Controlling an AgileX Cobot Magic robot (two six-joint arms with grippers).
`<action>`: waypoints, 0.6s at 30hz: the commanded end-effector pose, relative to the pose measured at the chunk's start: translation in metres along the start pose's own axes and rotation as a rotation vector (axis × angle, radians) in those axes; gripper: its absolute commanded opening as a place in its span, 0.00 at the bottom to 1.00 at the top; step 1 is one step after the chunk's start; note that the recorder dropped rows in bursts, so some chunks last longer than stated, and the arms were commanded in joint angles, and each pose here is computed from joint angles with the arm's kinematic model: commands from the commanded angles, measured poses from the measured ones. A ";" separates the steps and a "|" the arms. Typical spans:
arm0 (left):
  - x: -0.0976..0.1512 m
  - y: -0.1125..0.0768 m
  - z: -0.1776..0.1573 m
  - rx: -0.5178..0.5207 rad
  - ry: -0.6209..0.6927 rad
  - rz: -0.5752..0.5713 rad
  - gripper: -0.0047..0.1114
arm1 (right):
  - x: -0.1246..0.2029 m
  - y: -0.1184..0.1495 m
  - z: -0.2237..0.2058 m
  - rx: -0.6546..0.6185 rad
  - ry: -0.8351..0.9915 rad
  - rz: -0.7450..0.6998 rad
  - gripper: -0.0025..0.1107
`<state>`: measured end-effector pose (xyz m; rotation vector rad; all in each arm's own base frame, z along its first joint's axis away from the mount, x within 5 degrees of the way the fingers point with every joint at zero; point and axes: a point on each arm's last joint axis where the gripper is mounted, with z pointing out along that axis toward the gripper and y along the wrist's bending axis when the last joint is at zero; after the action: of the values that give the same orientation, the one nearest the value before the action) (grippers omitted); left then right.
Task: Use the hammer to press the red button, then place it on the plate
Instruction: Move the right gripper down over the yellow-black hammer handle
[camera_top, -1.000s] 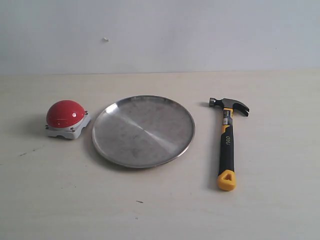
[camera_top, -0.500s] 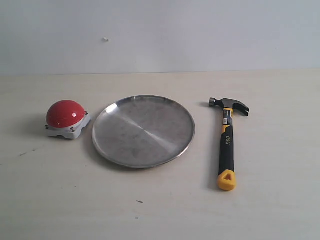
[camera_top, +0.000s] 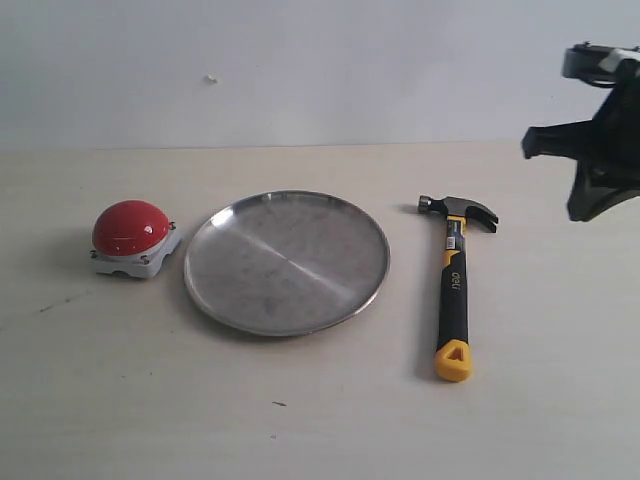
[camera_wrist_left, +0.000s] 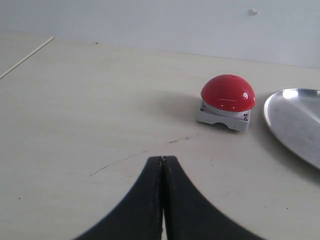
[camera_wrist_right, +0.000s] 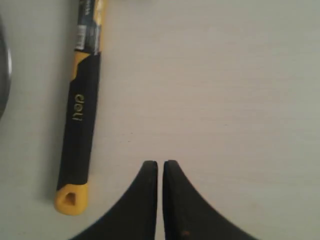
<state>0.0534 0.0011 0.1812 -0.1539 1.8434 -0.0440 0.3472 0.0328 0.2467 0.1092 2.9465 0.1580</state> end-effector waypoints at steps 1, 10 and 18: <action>0.000 0.000 0.000 0.008 -0.010 0.009 0.04 | -0.005 0.046 0.006 -0.056 -0.090 -0.036 0.07; 0.000 -0.001 0.000 0.018 -0.008 0.012 0.04 | -0.024 0.075 0.042 -0.056 -0.074 0.034 0.32; 0.000 -0.001 0.000 0.018 -0.008 0.012 0.04 | -0.043 0.078 0.078 0.008 0.035 0.028 0.63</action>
<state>0.0534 0.0004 0.1812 -0.1418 1.8445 -0.0532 0.4019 0.1140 0.1939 0.1555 2.9463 0.2003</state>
